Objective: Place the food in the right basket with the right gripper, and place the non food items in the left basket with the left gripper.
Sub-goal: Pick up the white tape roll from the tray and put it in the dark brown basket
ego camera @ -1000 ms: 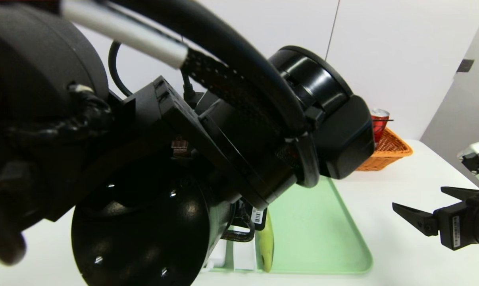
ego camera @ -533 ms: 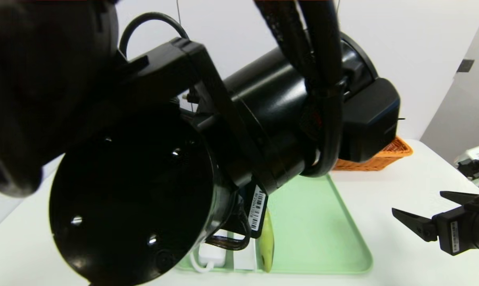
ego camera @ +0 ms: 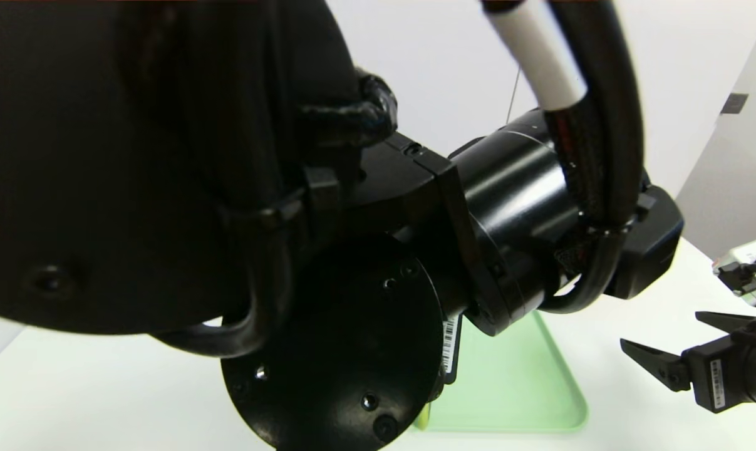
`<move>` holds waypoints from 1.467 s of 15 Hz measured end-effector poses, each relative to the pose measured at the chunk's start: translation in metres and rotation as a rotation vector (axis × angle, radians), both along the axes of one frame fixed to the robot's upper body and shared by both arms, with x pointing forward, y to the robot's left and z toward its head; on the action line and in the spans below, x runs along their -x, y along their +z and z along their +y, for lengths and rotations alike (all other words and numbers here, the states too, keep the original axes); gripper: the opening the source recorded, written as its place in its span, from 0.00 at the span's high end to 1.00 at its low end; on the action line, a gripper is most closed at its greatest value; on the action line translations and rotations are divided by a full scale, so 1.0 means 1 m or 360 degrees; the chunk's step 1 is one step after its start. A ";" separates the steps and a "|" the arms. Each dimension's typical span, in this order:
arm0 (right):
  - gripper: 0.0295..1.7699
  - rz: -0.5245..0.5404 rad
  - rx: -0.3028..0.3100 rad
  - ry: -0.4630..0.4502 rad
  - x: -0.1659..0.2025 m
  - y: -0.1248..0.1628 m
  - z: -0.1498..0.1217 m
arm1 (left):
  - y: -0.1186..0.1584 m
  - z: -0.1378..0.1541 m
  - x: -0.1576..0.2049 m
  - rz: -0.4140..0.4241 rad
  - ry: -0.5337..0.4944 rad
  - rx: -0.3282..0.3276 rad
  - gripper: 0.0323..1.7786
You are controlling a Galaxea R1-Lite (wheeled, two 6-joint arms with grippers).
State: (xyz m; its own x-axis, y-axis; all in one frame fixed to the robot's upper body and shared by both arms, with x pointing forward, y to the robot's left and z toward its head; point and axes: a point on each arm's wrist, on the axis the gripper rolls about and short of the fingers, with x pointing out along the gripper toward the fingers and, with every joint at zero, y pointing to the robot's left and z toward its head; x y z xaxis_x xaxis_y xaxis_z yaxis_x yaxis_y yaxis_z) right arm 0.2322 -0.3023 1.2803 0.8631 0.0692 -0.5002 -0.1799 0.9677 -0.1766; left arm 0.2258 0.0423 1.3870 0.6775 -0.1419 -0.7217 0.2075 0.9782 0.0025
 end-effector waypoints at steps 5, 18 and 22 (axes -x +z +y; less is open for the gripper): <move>0.04 0.0047 0.0048 0.0021 0.004 -0.009 -0.001 | -0.007 -0.004 0.001 0.0005 0.0070 0.0007 0.99; 0.04 0.0101 0.0133 0.0049 0.007 -0.019 -0.003 | -0.015 0.005 0.001 -0.0118 0.0226 -0.0087 0.59; 0.04 0.0120 0.0137 0.0040 0.009 -0.023 -0.004 | -0.011 0.004 0.003 -0.0072 0.0206 -0.0048 0.37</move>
State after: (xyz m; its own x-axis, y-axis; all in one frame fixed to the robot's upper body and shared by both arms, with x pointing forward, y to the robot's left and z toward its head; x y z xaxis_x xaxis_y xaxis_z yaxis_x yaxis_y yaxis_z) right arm 0.2237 -0.3067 1.2576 0.8214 0.0442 -0.5686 -0.2198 0.9445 -0.2440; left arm 0.2224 0.0466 1.3757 0.7205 -0.0302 -0.6928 0.0788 0.9961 0.0385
